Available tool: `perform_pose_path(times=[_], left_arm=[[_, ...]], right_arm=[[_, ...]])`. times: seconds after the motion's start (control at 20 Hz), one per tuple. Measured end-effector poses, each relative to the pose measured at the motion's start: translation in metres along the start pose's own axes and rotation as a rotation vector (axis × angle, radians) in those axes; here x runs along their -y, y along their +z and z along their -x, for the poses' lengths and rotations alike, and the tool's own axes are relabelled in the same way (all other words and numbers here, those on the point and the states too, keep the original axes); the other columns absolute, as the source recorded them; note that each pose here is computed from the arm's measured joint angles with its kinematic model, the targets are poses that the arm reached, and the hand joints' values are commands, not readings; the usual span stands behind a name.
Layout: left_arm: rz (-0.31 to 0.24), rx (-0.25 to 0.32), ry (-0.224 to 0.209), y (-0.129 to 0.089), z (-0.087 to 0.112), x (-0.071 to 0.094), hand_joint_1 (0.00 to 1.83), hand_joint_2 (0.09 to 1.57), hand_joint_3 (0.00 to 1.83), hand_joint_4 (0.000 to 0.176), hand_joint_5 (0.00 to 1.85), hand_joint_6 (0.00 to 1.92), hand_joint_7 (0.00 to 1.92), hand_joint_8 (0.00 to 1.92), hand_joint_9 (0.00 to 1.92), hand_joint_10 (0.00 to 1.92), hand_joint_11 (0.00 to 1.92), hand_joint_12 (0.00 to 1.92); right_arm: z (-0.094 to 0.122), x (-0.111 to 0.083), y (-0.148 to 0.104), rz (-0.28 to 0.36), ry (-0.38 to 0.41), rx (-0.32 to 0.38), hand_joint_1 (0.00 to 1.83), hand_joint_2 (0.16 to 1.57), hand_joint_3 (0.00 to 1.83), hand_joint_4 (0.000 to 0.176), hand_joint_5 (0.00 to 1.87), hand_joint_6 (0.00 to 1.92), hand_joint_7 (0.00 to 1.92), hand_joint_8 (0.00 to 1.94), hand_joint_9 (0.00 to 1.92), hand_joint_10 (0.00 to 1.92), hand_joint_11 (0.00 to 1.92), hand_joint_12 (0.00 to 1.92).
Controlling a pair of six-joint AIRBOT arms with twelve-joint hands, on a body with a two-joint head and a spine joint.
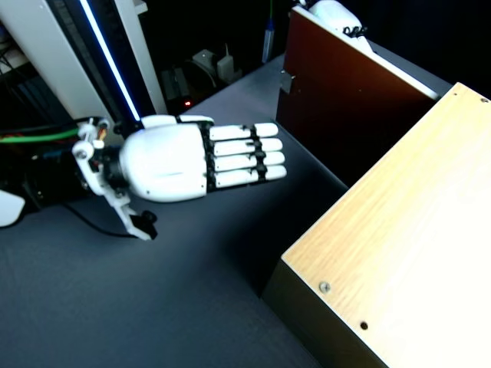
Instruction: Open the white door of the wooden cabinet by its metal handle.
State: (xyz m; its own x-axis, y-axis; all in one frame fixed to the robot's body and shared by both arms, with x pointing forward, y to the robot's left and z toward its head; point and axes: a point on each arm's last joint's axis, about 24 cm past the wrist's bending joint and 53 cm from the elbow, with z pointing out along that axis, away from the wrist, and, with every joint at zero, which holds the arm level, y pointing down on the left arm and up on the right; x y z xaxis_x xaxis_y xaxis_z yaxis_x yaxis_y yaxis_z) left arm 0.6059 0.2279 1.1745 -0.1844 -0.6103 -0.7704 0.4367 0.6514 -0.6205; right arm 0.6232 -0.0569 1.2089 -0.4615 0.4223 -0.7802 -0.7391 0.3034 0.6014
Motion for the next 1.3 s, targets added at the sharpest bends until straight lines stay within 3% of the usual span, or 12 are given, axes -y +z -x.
perform_pose_path(times=[0.3,0.35,0.4,0.5,0.6,0.65,0.8,0.85,1.0,1.2,1.3], left_arm=[[0.004,0.003,-0.002,0.000,0.001,-0.001,0.00,1.30,0.01,0.000,0.07,0.00,0.03,0.00,0.04,0.00,0.01,0.22],[0.004,0.003,-0.002,0.000,0.001,-0.001,0.15,1.32,0.01,0.000,0.05,0.00,0.00,0.00,0.00,0.00,0.00,0.08],[0.005,0.003,-0.002,0.000,0.001,-0.001,0.23,1.35,0.02,0.000,0.03,0.00,0.00,0.00,0.00,0.00,0.00,0.06],[0.002,0.000,0.000,0.000,0.000,0.000,0.03,1.51,0.01,0.000,0.10,0.01,0.09,0.02,0.07,0.01,0.00,0.35],[0.004,0.003,-0.001,0.000,0.001,-0.001,0.00,1.51,0.00,0.000,0.08,0.00,0.06,0.00,0.03,0.00,0.00,0.25],[0.006,0.004,-0.002,0.000,0.001,-0.001,0.08,1.55,0.01,0.000,0.17,0.01,0.15,0.01,0.11,0.02,0.00,0.50],[0.006,0.004,-0.002,0.000,0.001,-0.001,0.01,1.55,0.00,0.000,0.17,0.00,0.16,0.00,0.12,0.01,0.00,0.46],[0.006,0.003,-0.002,0.000,0.001,-0.002,0.00,1.55,0.00,0.000,0.15,0.00,0.12,0.00,0.09,0.00,0.00,0.39],[0.005,0.002,-0.003,0.000,0.000,-0.001,0.00,1.52,0.00,0.000,0.22,0.01,0.19,0.01,0.18,0.02,0.00,0.73],[0.005,0.001,0.000,0.000,0.000,-0.002,0.00,1.57,0.06,0.000,0.13,0.00,0.12,0.00,0.12,0.00,0.00,0.52],[0.006,0.001,0.000,0.000,0.000,-0.002,0.00,1.52,0.02,0.000,0.13,0.00,0.12,0.00,0.12,0.00,0.00,0.51]], right_arm=[[-0.017,-0.015,0.001,0.053,-0.011,-0.059,0.05,1.38,0.00,0.000,0.00,0.00,0.00,0.00,0.00,0.00,0.00,0.00],[-0.017,-0.018,0.001,0.068,-0.006,-0.057,0.00,1.39,0.00,0.000,0.00,0.00,0.00,0.00,0.00,0.00,0.00,0.00],[-0.018,-0.023,0.003,0.086,0.004,-0.056,0.00,1.40,0.01,0.000,0.01,0.00,0.00,0.00,0.00,0.00,0.00,0.00],[-0.027,-0.032,0.007,0.120,0.009,-0.076,0.00,1.41,0.01,0.000,0.04,0.01,0.01,0.00,0.00,0.00,0.00,0.00],[-0.038,-0.043,0.013,0.158,0.010,-0.102,0.00,1.41,0.01,0.000,0.02,0.00,0.00,0.00,0.00,0.00,0.00,0.00],[-0.041,-0.049,0.016,0.177,0.007,-0.110,0.01,1.42,0.01,0.000,0.03,0.01,0.02,0.01,0.00,0.00,0.00,0.00],[-0.044,-0.057,0.022,0.204,0.013,-0.108,0.06,1.41,0.00,0.000,0.04,0.00,0.05,0.01,0.00,0.00,0.00,0.00],[-0.047,-0.058,0.024,0.212,0.014,-0.114,0.15,1.38,0.00,0.000,0.00,0.00,0.01,0.00,0.00,0.00,0.00,0.00],[-0.052,-0.064,0.029,0.230,0.014,-0.120,0.36,1.30,0.00,0.000,0.05,0.01,0.07,0.01,0.00,0.00,0.00,0.00],[-0.052,-0.075,0.040,0.269,0.017,-0.112,0.36,1.30,0.00,0.000,0.00,0.00,0.00,0.00,0.00,0.00,0.00,0.00],[-0.054,-0.078,0.042,0.280,0.015,-0.114,0.36,1.30,0.00,0.000,0.00,0.00,0.00,0.00,0.00,0.00,0.00,0.00]])
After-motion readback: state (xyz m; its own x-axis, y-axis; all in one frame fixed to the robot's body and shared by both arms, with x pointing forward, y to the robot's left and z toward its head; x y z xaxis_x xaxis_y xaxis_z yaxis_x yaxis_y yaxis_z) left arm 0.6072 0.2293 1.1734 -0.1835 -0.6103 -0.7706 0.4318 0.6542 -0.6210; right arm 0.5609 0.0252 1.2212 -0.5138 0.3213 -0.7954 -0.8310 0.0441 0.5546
